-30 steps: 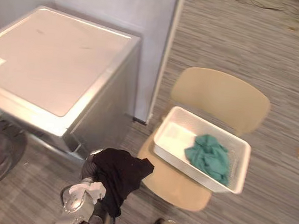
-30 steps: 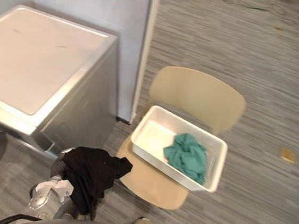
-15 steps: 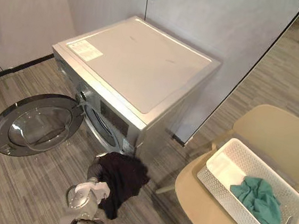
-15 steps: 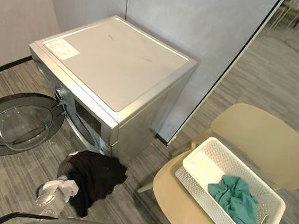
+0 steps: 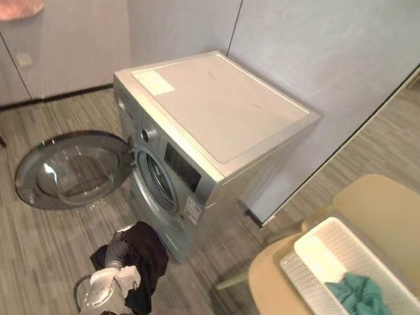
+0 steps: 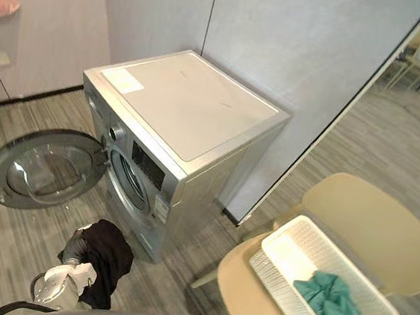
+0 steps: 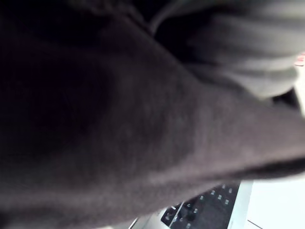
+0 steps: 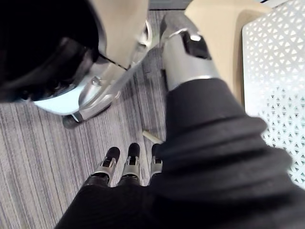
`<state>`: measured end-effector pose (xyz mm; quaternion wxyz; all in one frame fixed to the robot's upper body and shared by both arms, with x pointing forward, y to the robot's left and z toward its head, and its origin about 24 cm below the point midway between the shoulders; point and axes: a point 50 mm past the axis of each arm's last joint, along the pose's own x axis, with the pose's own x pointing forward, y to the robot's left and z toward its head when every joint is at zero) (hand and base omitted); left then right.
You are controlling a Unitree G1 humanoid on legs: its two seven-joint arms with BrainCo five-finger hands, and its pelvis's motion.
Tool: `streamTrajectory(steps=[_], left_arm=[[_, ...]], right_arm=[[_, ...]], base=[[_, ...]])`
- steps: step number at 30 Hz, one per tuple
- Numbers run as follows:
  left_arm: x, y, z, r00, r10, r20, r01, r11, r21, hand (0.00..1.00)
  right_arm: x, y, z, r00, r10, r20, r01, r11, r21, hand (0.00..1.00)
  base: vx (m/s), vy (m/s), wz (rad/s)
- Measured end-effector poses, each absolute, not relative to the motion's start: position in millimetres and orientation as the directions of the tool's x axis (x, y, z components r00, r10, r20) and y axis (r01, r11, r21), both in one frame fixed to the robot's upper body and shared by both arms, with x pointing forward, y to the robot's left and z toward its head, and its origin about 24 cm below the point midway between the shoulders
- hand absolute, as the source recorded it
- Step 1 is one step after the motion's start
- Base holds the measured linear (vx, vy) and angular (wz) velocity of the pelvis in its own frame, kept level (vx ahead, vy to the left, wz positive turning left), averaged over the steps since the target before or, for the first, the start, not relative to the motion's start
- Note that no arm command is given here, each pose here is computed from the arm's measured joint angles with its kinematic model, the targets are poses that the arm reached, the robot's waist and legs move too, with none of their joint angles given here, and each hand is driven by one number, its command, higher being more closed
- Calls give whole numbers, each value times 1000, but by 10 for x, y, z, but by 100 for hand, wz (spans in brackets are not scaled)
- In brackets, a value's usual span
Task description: Pick up the laundry basket with both hands and put the clothes into the washing machine.
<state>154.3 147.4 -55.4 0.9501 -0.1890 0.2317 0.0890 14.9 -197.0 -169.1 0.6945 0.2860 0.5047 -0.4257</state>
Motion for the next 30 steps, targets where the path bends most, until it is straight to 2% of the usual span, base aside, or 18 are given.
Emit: streamTrajectory(steps=[5, 11, 14, 19, 22, 24, 28, 30], left_arm=[[1565, 1275, -539, 882, 19, -471, -214, 907, -363, 100], [1584, 1284, -476, 896, 20, -443, -205, 905, -373, 100], [1471, 1378, -485, 885, 71, -461, -261, 894, -365, 100], [1412, 1478, -512, 870, 116, -480, -314, 880, -357, 100], [1388, 1413, -576, 857, 90, -507, -305, 882, -360, 100], [1351, 1595, -656, 826, 156, -542, -362, 884, -297, 100], [1470, 1536, -627, 849, 101, -519, -286, 913, -290, 100], [1511, 1531, -628, 854, 86, -514, -265, 921, -285, 100]], right_arm=[[104, -2020, -1678, 126, -322, -938, 887, 459, -38, 0], [168, -2082, -1656, 147, -342, -928, 879, 475, -35, 0], [257, -2106, -1639, 181, -347, -920, 851, 524, -30, 0], [348, -1970, -1654, 210, -308, -928, 828, 561, 2, 0], [241, -2069, -1665, 163, -328, -931, 837, 546, -46, 0], [192, -1890, -1727, 113, -262, -958, 851, 523, -43, 0], [180, -1894, -1736, 96, -267, -959, 879, 475, -44, 0], [220, -1961, -1716, 114, -291, -950, 887, 460, -34, 0]], base=[[28, -101, 29], [-20, -10, 32], [-121, 162, 4], [55, 354, -16], [249, 653, -2], [315, 560, 10], [222, 428, 14], [179, 399, -39]])
